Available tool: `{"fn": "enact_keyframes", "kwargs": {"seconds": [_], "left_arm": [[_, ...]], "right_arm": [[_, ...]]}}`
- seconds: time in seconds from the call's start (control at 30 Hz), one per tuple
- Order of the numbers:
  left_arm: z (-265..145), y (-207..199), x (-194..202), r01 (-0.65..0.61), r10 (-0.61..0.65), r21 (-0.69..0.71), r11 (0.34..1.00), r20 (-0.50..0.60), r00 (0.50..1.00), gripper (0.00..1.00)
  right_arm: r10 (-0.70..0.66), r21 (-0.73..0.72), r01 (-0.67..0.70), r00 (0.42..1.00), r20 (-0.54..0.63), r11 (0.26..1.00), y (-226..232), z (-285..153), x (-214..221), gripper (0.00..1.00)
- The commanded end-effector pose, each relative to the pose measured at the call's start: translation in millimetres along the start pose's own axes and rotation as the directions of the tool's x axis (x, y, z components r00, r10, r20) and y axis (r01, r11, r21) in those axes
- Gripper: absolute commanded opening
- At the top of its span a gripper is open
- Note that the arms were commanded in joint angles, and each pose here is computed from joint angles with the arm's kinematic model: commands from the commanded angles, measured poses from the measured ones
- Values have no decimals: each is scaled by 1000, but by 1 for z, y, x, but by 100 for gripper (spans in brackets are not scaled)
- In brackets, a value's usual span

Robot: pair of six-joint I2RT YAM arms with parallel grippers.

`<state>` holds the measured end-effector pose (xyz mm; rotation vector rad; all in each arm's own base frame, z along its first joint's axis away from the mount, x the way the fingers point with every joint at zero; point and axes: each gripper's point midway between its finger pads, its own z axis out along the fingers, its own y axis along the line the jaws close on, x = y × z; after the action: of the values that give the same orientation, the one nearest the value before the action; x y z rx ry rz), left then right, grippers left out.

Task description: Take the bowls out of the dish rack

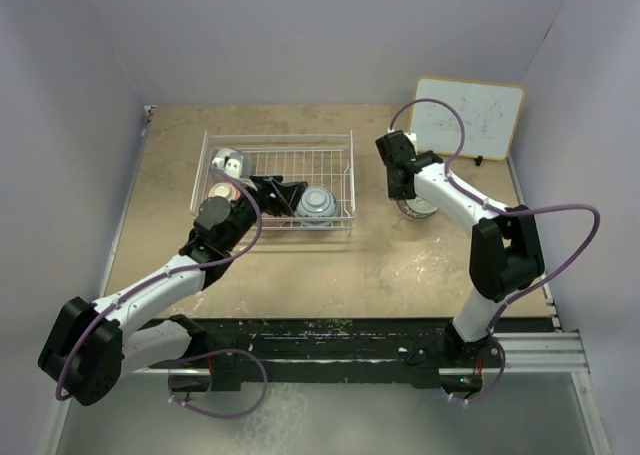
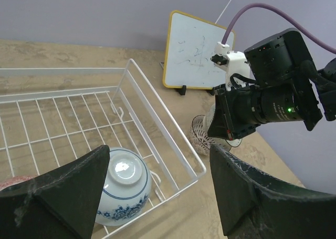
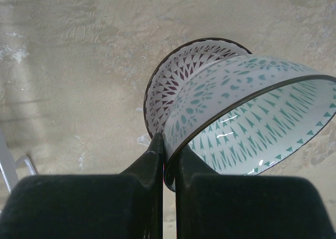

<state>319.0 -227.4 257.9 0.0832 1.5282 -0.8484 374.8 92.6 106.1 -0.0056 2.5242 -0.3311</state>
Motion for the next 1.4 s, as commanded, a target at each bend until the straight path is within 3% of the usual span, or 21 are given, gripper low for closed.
{"fn": "enact_keyframes", "kwargs": {"seconds": [0.0,0.73,1.13,1.37], "left_arm": [[-1,-3,-7,-21,21,14,1000,18,1000,80],[0,-1,-3,-18,17,-8,1000,-24,1000,80],[-1,4,6,-4,3,-28,1000,-54,999,80],[2,3,7,-5,4,-22,1000,-56,998,80]], "right_arm": [[19,23,-20,998,53,1000,-1,4,-14,1],[-15,23,15,1000,1,1000,2,29,0,6],[1,13,-1,1000,4,1000,2,28,0,30],[29,13,-29,999,33,999,-2,18,-9,34]]}}
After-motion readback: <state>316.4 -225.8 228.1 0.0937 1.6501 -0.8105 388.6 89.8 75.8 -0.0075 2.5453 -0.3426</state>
